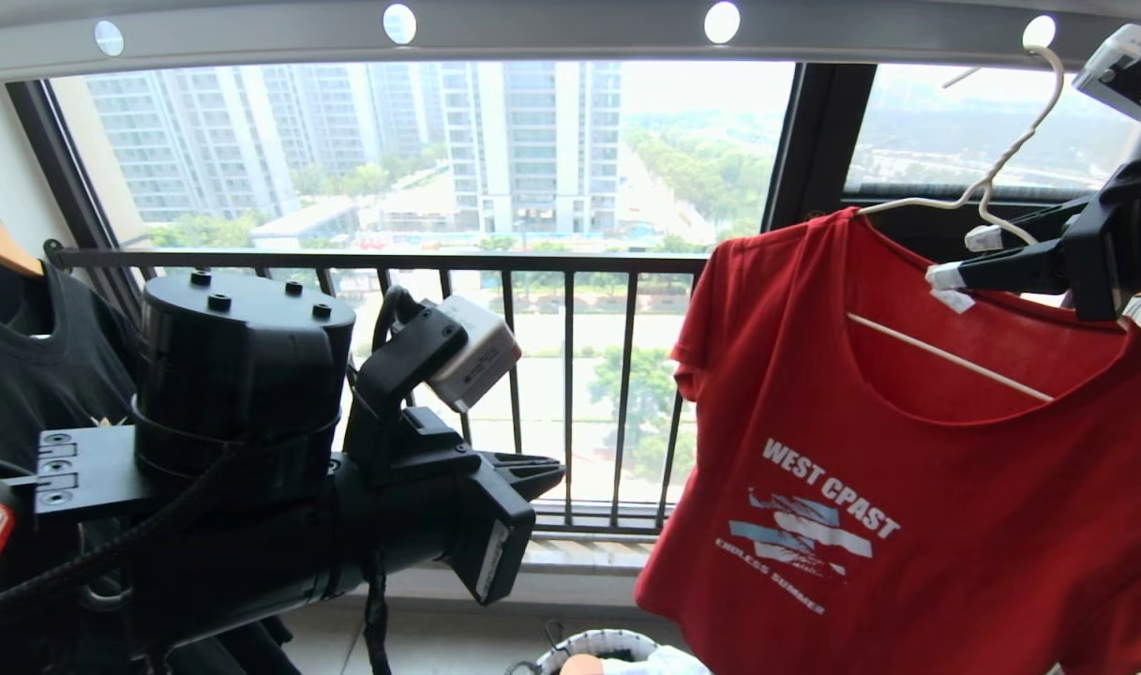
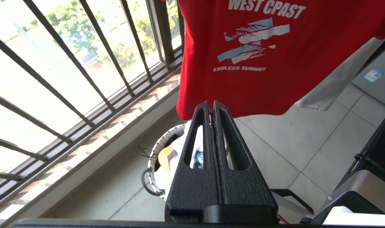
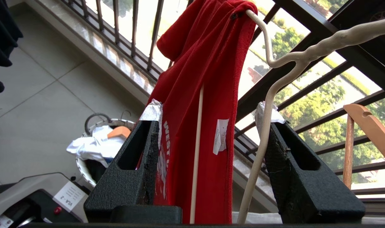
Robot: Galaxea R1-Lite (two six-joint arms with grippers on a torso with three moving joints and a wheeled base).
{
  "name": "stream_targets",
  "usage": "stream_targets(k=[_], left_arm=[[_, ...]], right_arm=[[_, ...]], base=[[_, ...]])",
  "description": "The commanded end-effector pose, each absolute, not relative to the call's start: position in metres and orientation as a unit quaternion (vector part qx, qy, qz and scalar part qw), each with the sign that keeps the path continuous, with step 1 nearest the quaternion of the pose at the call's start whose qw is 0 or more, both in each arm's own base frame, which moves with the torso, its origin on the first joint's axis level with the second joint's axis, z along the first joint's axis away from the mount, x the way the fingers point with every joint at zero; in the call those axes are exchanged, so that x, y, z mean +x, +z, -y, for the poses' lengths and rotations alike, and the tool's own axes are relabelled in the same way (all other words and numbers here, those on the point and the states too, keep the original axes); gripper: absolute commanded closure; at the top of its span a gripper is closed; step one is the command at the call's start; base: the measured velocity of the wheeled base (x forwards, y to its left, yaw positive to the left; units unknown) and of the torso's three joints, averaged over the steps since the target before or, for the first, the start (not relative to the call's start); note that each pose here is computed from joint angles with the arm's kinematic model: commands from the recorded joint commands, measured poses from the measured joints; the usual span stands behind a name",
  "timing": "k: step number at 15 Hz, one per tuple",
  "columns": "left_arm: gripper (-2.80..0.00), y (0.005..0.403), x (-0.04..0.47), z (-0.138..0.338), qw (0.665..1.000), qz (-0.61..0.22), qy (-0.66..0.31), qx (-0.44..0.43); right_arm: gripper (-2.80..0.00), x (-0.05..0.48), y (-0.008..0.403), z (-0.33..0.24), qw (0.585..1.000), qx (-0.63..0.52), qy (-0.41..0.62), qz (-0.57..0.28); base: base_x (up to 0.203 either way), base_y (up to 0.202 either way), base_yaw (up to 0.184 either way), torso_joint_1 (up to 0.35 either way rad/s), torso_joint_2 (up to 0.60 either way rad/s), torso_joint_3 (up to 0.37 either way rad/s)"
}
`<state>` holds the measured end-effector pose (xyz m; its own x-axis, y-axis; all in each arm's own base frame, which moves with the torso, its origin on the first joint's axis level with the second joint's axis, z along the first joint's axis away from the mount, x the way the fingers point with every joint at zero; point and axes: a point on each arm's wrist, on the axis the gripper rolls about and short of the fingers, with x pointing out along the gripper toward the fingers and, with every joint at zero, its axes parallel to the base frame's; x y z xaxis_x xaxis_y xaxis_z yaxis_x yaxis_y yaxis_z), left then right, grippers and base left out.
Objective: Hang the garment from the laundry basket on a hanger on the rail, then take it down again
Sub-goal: Take the clothes off the clothes rack
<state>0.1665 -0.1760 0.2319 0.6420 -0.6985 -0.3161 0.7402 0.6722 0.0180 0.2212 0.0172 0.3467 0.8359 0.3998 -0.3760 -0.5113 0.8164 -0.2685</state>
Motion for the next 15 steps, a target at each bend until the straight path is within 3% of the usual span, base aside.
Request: stream_targets(k=[1, 8, 9, 15], left_arm=[[0.00, 0.239, 0.152, 0.150, 0.913, -0.125, -0.384, 0.054], [0.00, 0.227, 0.121, 0.111, 0.923, -0.121, -0.362, 0.041], [0.00, 0.227, 0.114, 0.104, 0.924, -0.114, -0.362, 0.038], [0.00, 0.224, 0.100, 0.062, 0.957, -0.084, -0.278, 0.015]], right_arm=[[-2.80, 0.198, 0.355, -0.014, 0.945, -0.187, 0.234, -0.133], [-2.80, 0.087, 0.365, -0.009, 0.956, -0.205, 0.205, -0.047], [0.00, 0.067, 0.363, -0.009, 0.957, -0.208, 0.201, -0.030], [0.00, -0.009, 0.343, -0.008, 0.971, -0.142, 0.194, 0.008]], base=[[0.000, 0.000, 0.000, 0.000, 0.00, 0.000], [0.000, 0.000, 0.000, 0.000, 0.00, 0.000], [0.000, 0.000, 0.000, 0.000, 0.00, 0.000], [0.000, 0.000, 0.000, 0.000, 0.00, 0.000]])
